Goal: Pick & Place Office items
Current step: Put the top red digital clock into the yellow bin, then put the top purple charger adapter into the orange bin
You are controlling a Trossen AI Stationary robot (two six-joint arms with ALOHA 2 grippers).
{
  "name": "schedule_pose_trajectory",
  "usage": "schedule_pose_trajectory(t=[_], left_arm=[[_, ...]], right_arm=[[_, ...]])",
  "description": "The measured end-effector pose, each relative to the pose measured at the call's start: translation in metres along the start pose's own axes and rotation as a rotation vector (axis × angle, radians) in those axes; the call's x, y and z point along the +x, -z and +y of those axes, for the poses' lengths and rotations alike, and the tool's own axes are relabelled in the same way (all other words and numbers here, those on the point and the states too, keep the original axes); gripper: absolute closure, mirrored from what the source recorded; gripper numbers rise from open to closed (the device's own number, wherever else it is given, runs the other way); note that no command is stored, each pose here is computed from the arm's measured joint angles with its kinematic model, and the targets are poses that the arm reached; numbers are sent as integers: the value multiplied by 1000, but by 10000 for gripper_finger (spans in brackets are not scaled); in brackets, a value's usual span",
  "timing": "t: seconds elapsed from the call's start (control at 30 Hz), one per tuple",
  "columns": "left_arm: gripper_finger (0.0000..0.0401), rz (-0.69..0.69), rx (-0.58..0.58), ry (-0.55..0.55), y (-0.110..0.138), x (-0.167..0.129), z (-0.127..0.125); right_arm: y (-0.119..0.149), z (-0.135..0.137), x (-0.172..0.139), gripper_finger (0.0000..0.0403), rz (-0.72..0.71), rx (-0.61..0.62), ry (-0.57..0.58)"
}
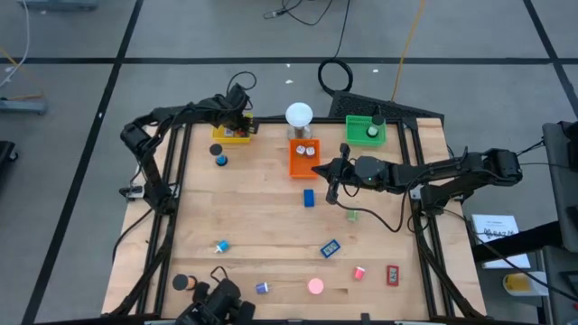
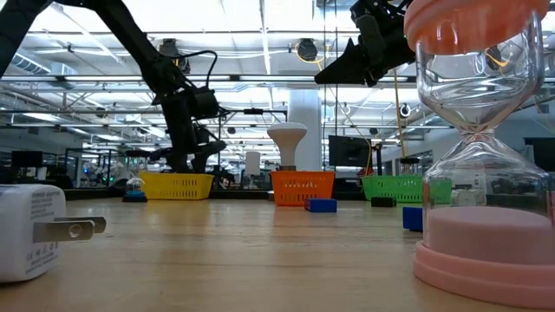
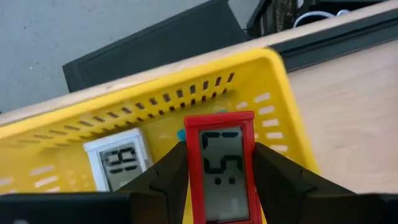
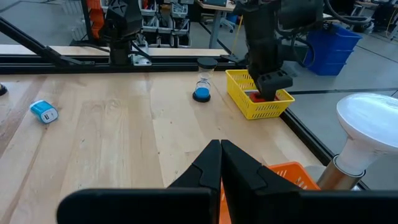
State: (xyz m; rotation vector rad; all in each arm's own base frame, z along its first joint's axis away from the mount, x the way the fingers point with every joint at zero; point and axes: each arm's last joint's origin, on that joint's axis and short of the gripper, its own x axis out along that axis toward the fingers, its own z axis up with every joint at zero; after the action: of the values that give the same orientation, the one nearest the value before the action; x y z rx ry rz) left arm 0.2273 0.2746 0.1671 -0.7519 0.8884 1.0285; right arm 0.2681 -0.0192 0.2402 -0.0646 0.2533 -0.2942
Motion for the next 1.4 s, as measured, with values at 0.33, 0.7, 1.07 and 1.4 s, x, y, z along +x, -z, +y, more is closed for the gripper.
schedule_pose_trajectory(t=[0.33,0.7,1.07,1.4], left_arm=[[239,12,11,46,2,0,-6],[163,-12,25,73,-1,-15,-5],[199,-169,232,92,4,-83,-17],[322,-633,499,367,87,-96,-41]], right_arm=[[0,0,0,403,0,0,0],[0,0,0,403,0,0,0],[0,0,0,403,0,0,0],[0,0,0,402,0,0,0]])
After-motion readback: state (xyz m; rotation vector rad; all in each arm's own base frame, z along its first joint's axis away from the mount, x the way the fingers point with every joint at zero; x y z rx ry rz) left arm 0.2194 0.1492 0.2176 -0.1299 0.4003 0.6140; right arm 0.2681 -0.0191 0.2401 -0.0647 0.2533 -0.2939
